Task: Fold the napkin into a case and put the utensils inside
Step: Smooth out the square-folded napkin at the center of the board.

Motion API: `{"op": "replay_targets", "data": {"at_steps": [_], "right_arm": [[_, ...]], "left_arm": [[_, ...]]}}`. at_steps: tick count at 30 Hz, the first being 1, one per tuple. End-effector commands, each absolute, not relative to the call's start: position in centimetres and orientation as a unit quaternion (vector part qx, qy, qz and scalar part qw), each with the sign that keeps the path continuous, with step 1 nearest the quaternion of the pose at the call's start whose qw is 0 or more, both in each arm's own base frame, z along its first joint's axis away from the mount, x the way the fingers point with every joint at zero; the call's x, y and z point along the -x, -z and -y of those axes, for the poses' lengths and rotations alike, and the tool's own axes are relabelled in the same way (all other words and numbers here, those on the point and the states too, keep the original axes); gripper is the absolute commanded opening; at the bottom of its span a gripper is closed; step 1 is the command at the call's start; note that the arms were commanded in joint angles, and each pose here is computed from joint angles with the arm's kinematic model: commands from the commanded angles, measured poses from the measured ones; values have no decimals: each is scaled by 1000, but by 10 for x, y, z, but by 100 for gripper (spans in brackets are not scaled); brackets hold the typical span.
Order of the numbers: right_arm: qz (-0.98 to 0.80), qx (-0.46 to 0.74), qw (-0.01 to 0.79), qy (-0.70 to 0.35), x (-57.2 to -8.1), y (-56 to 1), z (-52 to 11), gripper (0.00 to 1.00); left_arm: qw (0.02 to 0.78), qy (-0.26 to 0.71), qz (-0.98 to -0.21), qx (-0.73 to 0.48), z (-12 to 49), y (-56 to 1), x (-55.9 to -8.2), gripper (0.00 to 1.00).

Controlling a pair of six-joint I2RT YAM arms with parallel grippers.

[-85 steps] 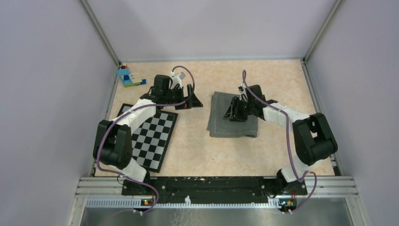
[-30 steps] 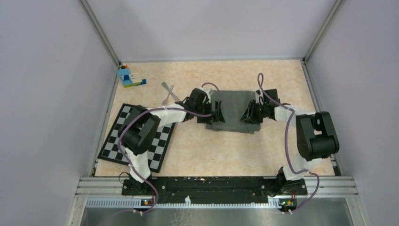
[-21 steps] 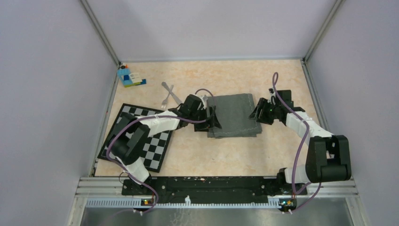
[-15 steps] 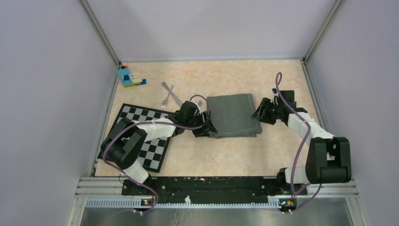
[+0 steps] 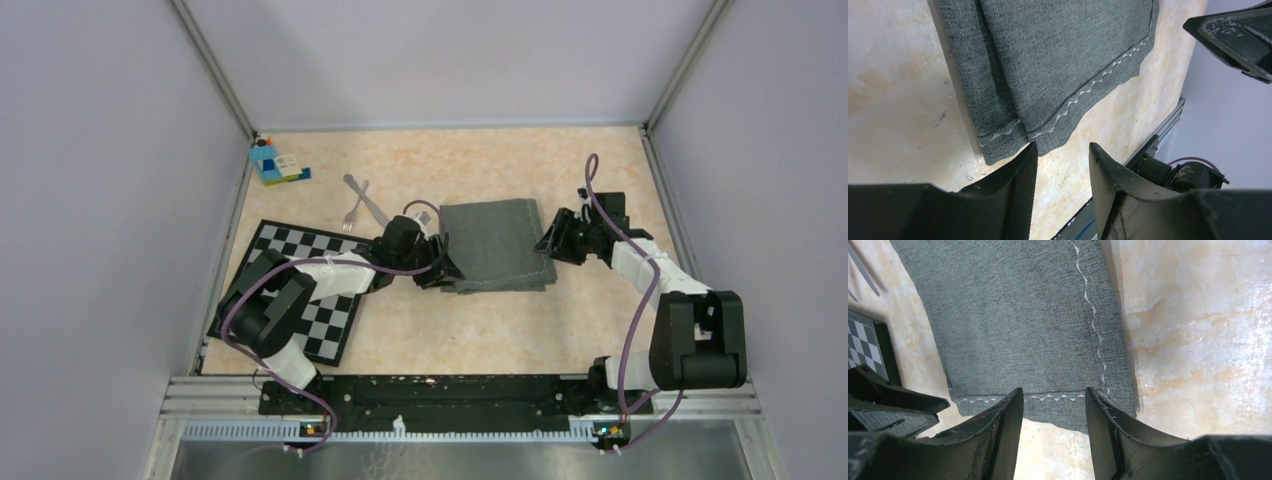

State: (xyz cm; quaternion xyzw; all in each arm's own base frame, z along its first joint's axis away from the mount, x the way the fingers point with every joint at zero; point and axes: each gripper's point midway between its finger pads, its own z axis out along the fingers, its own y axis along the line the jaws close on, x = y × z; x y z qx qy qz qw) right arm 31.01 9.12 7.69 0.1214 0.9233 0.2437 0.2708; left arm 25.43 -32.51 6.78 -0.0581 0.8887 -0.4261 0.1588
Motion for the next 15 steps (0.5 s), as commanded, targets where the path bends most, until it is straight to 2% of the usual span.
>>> {"op": "replay_targets", "data": {"at_steps": [1, 7, 15], "right_arm": [[-919, -110, 286, -248, -313, -83, -92, 48], [-919, -117, 291, -239, -314, -82, -88, 48], [-916, -140, 300, -228, -311, -78, -76, 56]], "left_arm": [[162, 432, -885, 56, 333, -67, -252, 48], [151, 419, -893, 58, 336, -55, -244, 48], [144, 407, -900, 61, 338, -46, -240, 48]]}}
